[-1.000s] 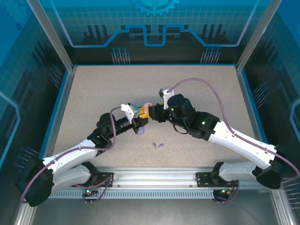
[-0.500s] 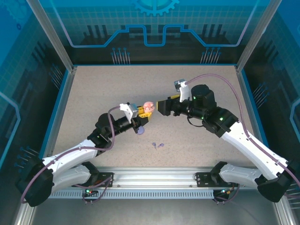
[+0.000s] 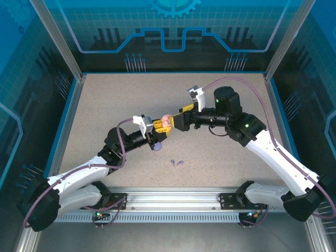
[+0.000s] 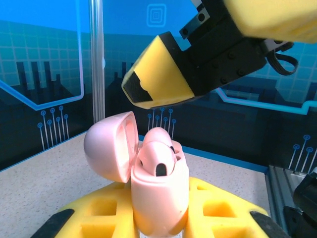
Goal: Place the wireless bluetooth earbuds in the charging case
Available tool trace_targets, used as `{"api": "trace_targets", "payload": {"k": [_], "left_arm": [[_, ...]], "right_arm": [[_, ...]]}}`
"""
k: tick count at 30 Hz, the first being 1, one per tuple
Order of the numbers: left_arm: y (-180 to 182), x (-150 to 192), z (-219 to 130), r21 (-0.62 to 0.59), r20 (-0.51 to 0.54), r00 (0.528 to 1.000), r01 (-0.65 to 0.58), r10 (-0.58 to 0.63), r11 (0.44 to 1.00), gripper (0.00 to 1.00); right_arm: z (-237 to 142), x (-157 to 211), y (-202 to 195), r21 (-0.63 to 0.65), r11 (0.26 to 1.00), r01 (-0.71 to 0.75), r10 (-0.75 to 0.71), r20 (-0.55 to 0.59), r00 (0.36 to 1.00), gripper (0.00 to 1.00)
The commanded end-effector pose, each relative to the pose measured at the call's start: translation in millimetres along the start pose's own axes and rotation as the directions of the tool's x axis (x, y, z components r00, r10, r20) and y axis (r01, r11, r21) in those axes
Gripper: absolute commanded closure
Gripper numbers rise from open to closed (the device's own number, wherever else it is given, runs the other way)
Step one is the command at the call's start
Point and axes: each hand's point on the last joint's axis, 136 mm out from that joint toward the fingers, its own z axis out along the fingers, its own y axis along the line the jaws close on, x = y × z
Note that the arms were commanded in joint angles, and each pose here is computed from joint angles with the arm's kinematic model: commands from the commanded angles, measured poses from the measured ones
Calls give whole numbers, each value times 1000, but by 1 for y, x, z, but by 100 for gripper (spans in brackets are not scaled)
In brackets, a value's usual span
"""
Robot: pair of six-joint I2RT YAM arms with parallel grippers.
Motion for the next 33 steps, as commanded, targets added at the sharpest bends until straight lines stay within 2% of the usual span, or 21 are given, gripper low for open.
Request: {"api": "trace_targets", "payload": {"k": [1,9,17,33], "left_arm": [[-15,-38,1,68,103,994,-35,28,997,99],[-14,-38,1,64,102,994,-33,27,997,99],[-10,-33,3,45,87,996,-31,27,999,99],[-8,-30,3,37,78,997,-20,17,999,99]], "right_arm": [[2,1,9,-44,999,15,-17,-39,999,13],[21,14,26,-165,986,-26,2,-143,990,13],[15,6,43,-228,974,3,-33,-128,991,19],[1,1,42,-171,983,67,-86,-104,991,21]]}}
